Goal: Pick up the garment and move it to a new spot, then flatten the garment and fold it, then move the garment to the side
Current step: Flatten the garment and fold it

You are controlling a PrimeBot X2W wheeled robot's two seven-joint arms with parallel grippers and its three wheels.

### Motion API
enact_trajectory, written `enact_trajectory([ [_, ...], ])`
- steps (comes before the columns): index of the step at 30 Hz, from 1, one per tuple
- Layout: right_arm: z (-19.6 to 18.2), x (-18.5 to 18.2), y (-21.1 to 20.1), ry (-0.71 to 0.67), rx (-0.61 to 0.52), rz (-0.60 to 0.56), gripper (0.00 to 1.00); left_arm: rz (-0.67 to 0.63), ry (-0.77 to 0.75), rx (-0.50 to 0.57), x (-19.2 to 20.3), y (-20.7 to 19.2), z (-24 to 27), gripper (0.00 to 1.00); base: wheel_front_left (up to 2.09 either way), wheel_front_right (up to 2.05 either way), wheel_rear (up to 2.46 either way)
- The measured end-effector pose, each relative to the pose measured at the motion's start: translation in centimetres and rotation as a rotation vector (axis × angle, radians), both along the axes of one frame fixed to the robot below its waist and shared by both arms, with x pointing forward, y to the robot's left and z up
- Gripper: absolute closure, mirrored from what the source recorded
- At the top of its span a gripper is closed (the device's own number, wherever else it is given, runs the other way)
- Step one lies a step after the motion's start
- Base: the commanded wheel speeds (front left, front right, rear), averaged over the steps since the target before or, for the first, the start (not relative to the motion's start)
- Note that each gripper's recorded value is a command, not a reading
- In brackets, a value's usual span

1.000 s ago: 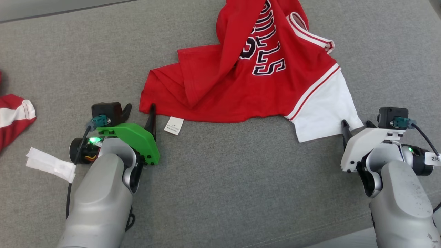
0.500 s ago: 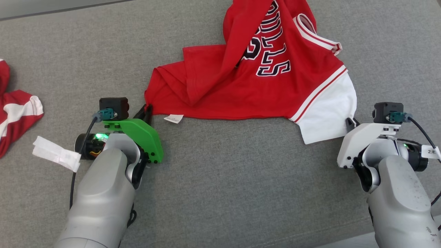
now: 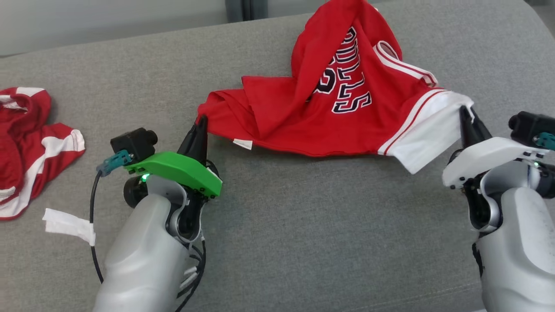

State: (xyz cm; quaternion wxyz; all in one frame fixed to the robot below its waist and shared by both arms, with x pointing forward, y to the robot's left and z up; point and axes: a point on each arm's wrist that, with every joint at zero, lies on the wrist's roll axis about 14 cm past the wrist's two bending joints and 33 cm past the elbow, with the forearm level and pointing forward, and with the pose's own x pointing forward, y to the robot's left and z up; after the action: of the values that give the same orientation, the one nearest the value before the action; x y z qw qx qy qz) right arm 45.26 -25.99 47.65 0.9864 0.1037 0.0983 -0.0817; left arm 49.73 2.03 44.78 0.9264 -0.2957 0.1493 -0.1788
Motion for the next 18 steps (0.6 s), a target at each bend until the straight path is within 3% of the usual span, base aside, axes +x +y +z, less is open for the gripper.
enact_trajectory([
  [7, 11.0, -0.5, -0.6, -0.349, -0.039, -0.021, 1.0, 0.044, -0.139, -0.279, -0.8, 0.7, 8.4, 1.0, 0.0, 0.0, 0.0],
  [12, 18.7, -2.1, 0.1, -0.568, -0.104, -0.009, 1.0, -0.014, -0.196, -0.467, -2.5, 0.8, 14.1, 1.0, 0.0, 0.0, 0.0],
  [15, 21.8, -2.5, 1.0, -0.643, -0.13, 0.01, 1.0, -0.09, -0.224, -0.517, -3.4, 0.1, 17.0, 1.0, 0.0, 0.0, 0.0],
  [18, 22.7, -1.2, 2.3, -0.634, -0.165, 0.065, 1.0, -0.131, -0.231, -0.48, -3.1, -0.3, 18.2, 1.0, 0.0, 0.0, 0.0],
])
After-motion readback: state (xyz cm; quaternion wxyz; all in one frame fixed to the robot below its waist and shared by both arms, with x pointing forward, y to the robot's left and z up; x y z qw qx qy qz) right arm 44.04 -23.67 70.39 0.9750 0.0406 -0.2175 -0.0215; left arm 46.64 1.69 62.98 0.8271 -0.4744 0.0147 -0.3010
